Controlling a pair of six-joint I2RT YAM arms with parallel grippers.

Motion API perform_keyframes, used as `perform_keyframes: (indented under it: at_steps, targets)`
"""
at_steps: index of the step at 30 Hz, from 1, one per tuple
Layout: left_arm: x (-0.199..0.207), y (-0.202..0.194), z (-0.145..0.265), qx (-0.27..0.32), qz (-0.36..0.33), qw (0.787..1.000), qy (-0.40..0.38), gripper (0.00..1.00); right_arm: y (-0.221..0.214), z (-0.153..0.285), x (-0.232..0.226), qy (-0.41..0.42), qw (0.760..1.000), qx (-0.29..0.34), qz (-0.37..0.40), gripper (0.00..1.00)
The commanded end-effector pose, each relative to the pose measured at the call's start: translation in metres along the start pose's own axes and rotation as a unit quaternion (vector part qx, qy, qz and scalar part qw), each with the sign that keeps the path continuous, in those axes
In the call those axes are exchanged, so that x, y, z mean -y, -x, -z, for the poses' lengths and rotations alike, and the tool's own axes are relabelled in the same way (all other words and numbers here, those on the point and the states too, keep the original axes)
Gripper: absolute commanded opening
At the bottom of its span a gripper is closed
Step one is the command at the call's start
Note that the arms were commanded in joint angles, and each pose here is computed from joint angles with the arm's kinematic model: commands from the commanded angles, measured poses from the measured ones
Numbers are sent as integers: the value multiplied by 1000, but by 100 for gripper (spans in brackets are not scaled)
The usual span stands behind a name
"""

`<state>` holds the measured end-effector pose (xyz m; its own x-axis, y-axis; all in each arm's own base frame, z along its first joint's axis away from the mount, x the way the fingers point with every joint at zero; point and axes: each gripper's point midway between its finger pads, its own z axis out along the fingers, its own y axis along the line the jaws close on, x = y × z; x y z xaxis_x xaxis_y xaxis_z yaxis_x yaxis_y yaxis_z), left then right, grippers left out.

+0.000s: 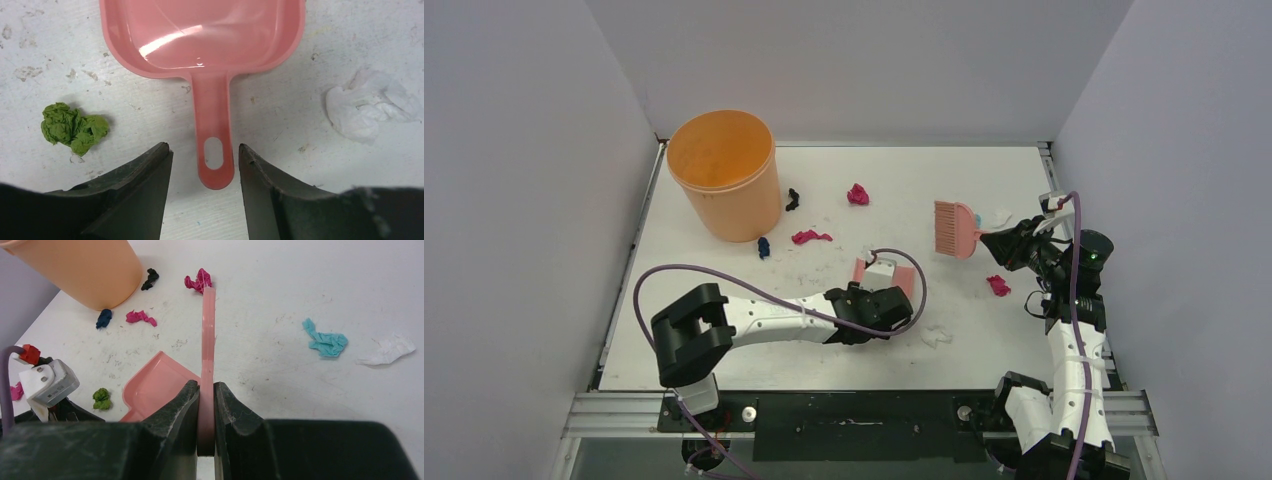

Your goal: Sweep away the paper scraps from the table

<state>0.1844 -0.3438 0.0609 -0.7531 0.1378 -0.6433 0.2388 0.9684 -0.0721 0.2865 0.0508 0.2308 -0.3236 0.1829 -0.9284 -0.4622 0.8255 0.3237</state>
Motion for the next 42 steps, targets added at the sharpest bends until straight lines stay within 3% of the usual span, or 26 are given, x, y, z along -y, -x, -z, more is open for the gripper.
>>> perform_keyframes:
  at_steps: [1, 15, 32, 38, 42]
  targets:
    - [23, 12, 4, 10, -39, 998, -46, 49, 16, 2, -7, 14, 999, 23, 37, 5]
    - [22, 1, -7, -10, -55, 998, -25, 45, 15, 2, -6, 13, 999, 22, 39, 5]
    - [19, 7, -10, 3, -65, 998, -18, 26, 14, 2, -5, 13, 999, 21, 39, 5]
    - [-2, 35, 18, 29, -81, 996, -7, 11, 12, 1, -2, 10, 999, 18, 42, 5]
    - [-32, 55, 40, 46, -80, 996, 12, 0, 31, 7, 2, -13, 993, 23, 116, 5]
